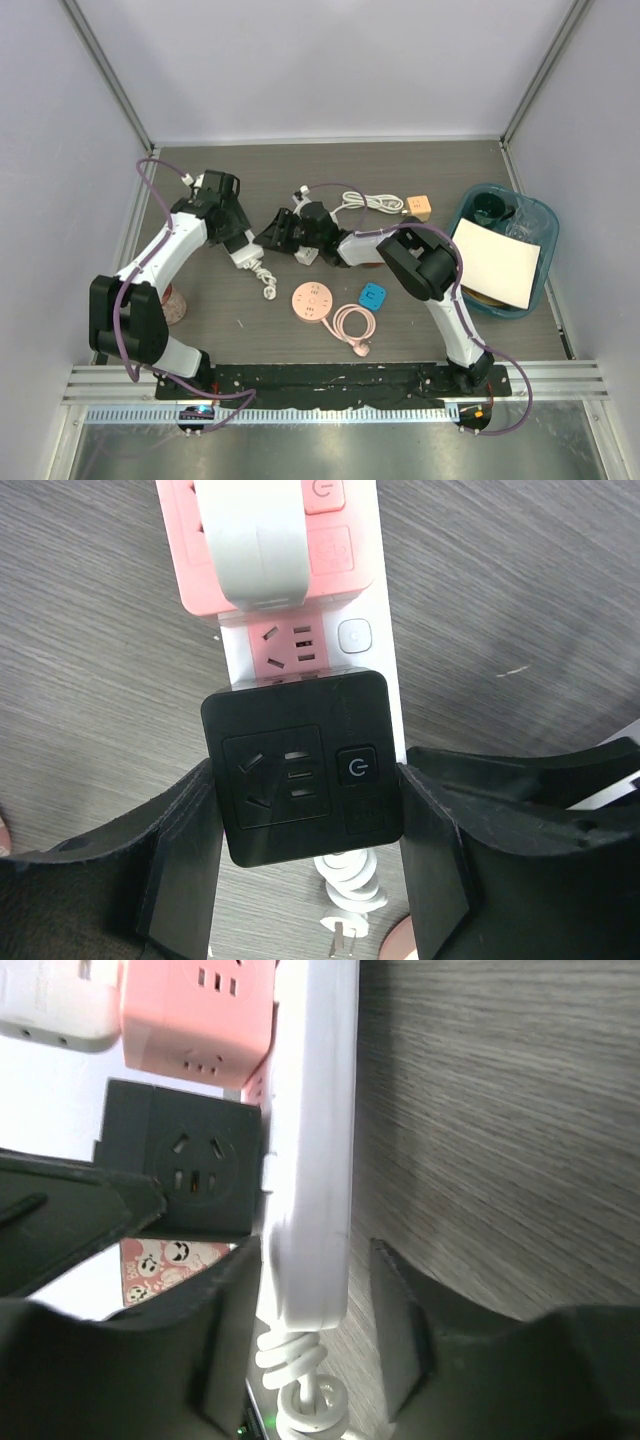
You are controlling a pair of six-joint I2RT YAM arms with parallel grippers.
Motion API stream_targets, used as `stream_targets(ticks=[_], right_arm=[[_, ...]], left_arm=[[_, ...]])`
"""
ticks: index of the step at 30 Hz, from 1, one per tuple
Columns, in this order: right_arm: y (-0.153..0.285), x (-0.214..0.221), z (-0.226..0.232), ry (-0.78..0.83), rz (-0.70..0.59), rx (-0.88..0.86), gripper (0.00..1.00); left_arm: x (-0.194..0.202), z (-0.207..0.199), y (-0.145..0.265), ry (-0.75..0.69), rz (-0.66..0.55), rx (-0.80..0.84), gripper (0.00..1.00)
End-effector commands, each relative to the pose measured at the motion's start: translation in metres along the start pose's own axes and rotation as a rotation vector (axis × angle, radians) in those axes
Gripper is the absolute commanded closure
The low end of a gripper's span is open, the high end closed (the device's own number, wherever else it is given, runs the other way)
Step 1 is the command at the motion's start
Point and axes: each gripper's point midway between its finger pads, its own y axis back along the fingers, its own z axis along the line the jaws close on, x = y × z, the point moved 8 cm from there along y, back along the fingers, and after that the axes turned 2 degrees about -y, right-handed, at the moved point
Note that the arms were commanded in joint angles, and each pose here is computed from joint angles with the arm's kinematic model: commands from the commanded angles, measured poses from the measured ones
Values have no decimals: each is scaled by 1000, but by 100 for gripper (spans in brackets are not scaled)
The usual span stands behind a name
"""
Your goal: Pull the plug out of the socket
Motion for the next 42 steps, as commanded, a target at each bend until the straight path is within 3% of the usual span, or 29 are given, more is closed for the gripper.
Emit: stream_targets(ticks=[1, 8, 18, 20, 21, 24, 25, 32, 38, 42], right_arm=[[18, -5, 29, 48, 15, -67, 40], [18, 2, 29, -13, 59, -133, 34], [9, -4, 31, -28, 15, -187, 43], [8, -4, 31, -26, 8, -187, 50], [8, -5, 30, -26, 0, -182, 65], [12, -8, 23, -41, -30, -153, 95], [14, -4, 15, -49, -37, -127, 99], [22, -1, -9, -44, -60, -13, 99], [28, -3, -6, -34, -83, -4, 99], [32, -6, -4, -29, -109, 1, 99]], left_arm=[[-37, -23, 26, 50, -172, 161, 100], [-37, -26, 29, 57, -172, 196, 100], [-35, -31, 31, 62, -166, 254, 100], [-33, -31, 30, 61, -159, 256, 100], [-34, -30, 29, 61, -159, 253, 100], [-35, -30, 30, 48, -157, 242, 100], [-35, -29, 29, 43, -154, 236, 100], [-41, -30, 35, 44, -172, 231, 100], [-34, -32, 32, 53, -129, 252, 100], [-37, -28, 36, 49, -162, 221, 100]])
